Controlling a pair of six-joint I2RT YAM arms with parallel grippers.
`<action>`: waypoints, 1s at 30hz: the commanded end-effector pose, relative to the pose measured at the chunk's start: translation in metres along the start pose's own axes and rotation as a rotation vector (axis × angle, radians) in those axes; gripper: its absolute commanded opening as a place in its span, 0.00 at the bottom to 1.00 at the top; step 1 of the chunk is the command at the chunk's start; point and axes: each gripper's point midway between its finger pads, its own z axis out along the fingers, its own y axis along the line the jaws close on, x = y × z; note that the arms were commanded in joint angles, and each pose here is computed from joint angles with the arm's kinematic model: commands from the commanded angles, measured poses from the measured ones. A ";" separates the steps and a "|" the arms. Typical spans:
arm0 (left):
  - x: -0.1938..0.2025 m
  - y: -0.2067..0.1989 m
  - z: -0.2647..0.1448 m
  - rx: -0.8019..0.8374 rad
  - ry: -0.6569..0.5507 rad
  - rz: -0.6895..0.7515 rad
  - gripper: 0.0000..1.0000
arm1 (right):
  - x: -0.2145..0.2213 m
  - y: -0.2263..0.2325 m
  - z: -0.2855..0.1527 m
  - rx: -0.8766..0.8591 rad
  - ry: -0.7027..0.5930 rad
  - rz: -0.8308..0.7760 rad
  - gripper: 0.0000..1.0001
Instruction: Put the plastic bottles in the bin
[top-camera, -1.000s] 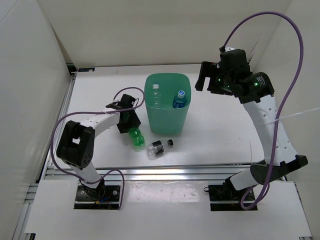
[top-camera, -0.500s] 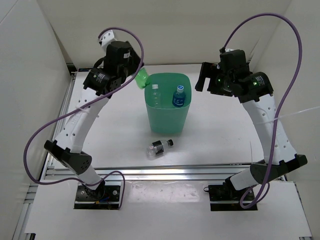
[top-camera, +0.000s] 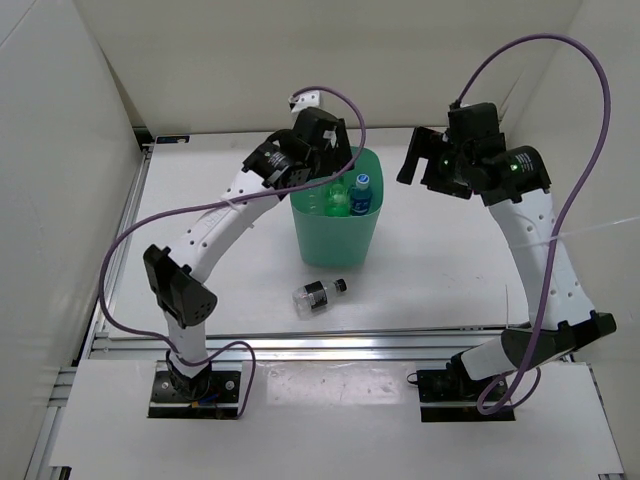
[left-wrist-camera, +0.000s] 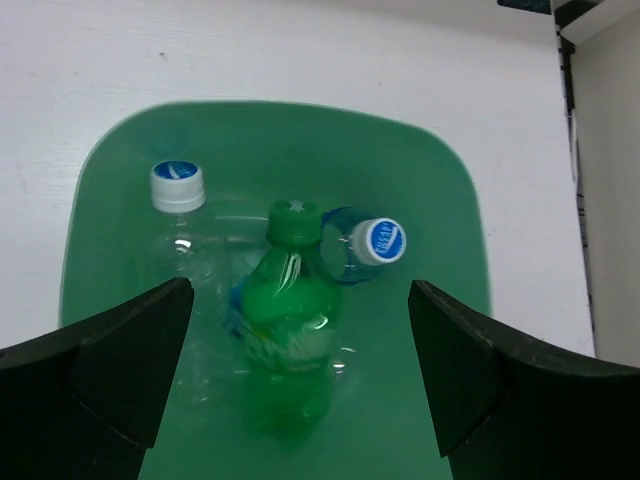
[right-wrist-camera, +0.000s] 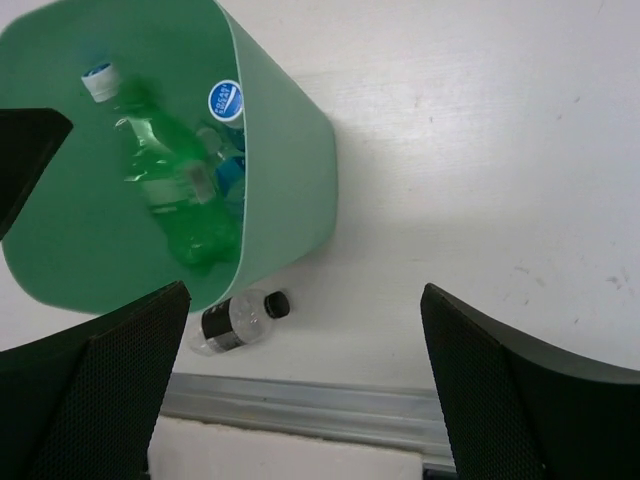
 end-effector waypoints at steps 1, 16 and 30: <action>-0.050 0.017 -0.058 -0.034 -0.156 -0.045 1.00 | 0.012 -0.004 -0.008 -0.021 0.043 0.137 1.00; -0.002 0.171 -0.205 -0.279 -0.309 -0.380 1.00 | 0.145 -0.011 0.026 -0.174 0.239 1.021 1.00; 0.030 0.212 -0.219 -0.406 -0.280 -0.427 1.00 | 0.213 0.053 0.080 0.019 0.509 0.994 1.00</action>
